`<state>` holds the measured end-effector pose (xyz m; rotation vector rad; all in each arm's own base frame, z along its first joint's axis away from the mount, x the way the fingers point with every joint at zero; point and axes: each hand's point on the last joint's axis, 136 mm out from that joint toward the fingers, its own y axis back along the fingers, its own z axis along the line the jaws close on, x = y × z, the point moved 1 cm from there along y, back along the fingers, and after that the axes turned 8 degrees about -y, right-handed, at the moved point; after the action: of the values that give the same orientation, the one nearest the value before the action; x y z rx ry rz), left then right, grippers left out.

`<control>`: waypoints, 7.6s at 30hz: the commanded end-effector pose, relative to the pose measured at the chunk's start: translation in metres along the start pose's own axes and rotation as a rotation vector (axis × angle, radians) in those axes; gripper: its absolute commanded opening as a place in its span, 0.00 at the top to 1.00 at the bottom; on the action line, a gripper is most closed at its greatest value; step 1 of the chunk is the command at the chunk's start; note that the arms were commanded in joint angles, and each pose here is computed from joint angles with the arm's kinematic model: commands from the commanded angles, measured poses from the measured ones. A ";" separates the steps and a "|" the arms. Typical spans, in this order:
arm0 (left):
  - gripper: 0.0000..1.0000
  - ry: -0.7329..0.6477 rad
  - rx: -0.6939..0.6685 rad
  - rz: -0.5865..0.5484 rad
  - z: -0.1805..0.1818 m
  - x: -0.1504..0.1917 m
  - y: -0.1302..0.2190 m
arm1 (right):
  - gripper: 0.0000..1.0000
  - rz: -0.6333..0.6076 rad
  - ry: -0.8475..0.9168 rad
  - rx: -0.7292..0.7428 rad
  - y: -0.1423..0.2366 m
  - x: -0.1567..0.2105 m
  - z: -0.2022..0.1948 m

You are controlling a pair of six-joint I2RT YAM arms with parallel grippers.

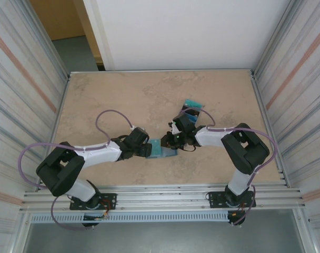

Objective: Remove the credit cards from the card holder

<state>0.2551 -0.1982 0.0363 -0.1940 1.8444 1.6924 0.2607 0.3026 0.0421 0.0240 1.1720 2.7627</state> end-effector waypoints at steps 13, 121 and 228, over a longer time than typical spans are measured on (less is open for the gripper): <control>0.15 -0.003 -0.021 0.029 0.001 0.001 0.000 | 0.83 0.043 -0.048 -0.051 -0.011 0.005 -0.004; 0.02 -0.159 -0.039 0.159 -0.012 -0.003 -0.013 | 0.94 -0.041 -0.056 -0.083 0.029 -0.006 -0.018; 0.01 0.035 -0.012 -0.255 0.024 -0.071 0.100 | 0.96 -0.033 0.833 0.514 0.121 -0.213 -0.050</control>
<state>0.2703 -0.1849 0.1500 -0.4081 1.7410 1.5448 0.4575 0.1520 0.1074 -1.1687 1.9856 2.3188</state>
